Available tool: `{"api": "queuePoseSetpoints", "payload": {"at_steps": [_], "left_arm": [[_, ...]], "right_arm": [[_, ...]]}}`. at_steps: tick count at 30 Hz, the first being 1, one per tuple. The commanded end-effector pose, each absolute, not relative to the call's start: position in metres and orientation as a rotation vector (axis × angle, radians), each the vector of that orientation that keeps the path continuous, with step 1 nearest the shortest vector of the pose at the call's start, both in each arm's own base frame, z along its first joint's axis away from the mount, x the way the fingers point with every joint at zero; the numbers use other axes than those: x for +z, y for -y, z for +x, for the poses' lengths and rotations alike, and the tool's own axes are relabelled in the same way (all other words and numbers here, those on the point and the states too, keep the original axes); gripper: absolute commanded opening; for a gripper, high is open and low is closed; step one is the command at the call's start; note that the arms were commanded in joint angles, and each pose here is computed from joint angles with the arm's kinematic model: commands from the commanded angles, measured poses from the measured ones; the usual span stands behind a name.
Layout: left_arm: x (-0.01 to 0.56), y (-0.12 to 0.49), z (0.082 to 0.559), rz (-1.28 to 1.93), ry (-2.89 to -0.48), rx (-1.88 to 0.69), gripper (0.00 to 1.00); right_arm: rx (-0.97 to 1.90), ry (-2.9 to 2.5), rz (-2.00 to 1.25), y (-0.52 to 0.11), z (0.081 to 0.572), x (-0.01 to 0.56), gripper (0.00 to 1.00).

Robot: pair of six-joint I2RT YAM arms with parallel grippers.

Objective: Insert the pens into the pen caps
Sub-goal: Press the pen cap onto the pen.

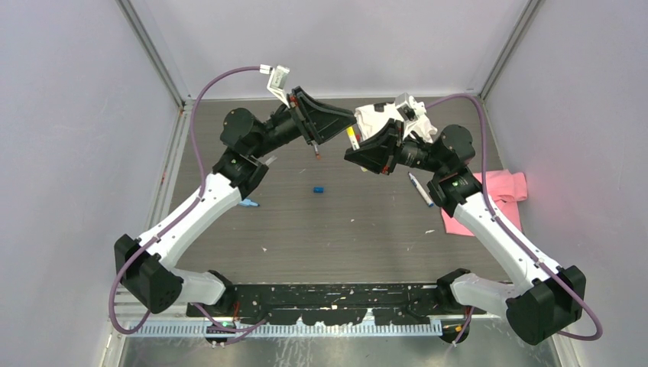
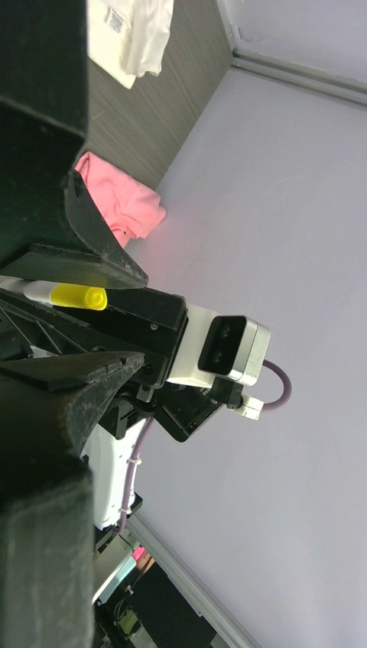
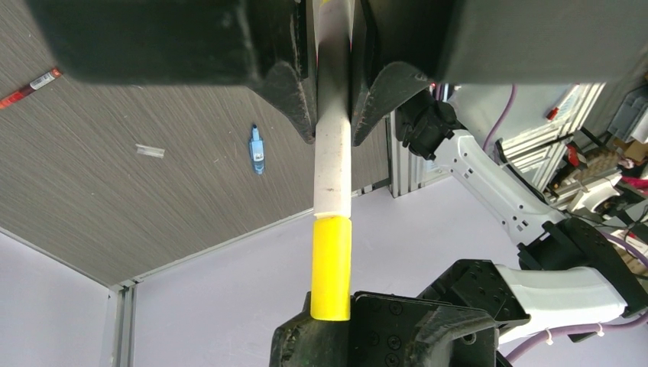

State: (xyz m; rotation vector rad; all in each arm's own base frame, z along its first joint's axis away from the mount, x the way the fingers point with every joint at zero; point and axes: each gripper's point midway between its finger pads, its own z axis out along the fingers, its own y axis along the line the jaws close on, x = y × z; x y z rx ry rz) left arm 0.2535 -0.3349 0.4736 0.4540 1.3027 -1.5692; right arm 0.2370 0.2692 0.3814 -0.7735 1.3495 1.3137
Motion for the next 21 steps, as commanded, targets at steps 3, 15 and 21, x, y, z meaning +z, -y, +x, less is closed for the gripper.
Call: {"api": "queuePoseSetpoints", "payload": {"at_steps": [3, 15, 21], "left_arm": [[0.481, 0.337, 0.245, 0.499, -1.246, -1.584, 0.37], [0.465, 0.336, 0.253, 0.491, -1.319, -1.503, 0.4], [0.462, 0.335, 0.254, 0.488, -1.329, -1.49, 0.4]], "right_arm": [[1.304, -1.293, -0.774, -0.268, 0.238, 0.402, 0.01], [1.313, -1.286, -0.778, -0.268, 0.235, 0.404, 0.01], [1.314, -1.284, -0.779, -0.268, 0.235, 0.405, 0.01]]}}
